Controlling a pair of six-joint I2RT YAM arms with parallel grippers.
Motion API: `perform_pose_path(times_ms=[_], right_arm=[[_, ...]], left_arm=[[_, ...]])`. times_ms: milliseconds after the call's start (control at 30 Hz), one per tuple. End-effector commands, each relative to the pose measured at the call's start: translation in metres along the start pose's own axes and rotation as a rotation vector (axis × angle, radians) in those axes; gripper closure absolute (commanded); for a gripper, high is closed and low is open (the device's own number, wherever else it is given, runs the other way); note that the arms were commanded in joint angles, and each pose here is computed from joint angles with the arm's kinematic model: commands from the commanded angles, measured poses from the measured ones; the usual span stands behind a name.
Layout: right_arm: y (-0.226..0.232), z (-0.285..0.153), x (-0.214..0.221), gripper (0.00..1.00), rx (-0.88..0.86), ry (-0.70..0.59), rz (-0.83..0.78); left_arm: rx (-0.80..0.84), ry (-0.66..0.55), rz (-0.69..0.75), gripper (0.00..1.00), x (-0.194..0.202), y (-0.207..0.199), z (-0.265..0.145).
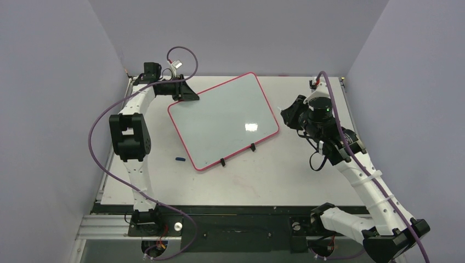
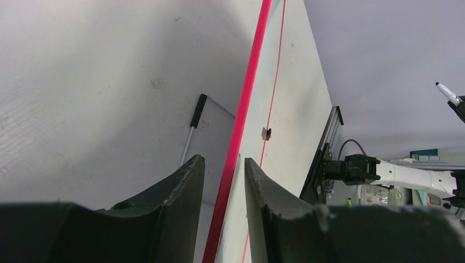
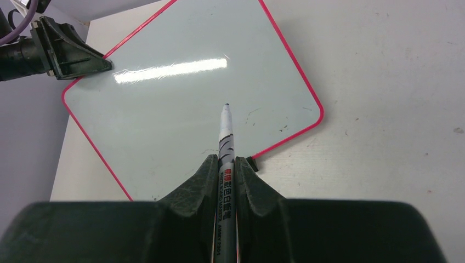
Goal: Write a sentence on the whiteboard
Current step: Adjust the whiteboard at the center of the board, then write a sentence on the whiteboard.
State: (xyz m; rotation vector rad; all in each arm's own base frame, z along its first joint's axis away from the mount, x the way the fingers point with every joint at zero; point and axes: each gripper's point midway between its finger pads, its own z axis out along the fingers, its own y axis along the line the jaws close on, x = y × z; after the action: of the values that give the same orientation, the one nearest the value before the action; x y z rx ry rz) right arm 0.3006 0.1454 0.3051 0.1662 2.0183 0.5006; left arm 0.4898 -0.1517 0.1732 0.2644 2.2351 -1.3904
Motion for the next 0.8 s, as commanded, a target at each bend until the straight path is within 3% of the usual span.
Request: perform_pose_path(times_ms=[0, 67, 300, 500, 767], right_arm=[[0.010, 0.000, -0.006, 1.00, -0.037, -0.018, -0.014], [0.010, 0.001, -0.005, 1.00, -0.037, -0.015, -0.015], [0.010, 0.002, -0.002, 1.00, -0.041, -0.003, -0.018], [0.015, 0.002, 0.001, 1.00, -0.058, 0.007, -0.027], [0.032, 0.003, 0.015, 1.00, -0.099, 0.039, -0.080]], left_arm=[[0.053, 0.008, 0.041, 0.73, -0.004, -0.010, 0.002], [0.055, 0.011, 0.036, 0.79, -0.004, -0.010, 0.002], [0.066, 0.018, 0.037, 0.82, -0.002, -0.010, 0.002], [0.068, 0.034, 0.069, 1.00, 0.003, -0.016, 0.006], [0.068, 0.035, 0.112, 1.00, 0.007, -0.026, 0.007]])
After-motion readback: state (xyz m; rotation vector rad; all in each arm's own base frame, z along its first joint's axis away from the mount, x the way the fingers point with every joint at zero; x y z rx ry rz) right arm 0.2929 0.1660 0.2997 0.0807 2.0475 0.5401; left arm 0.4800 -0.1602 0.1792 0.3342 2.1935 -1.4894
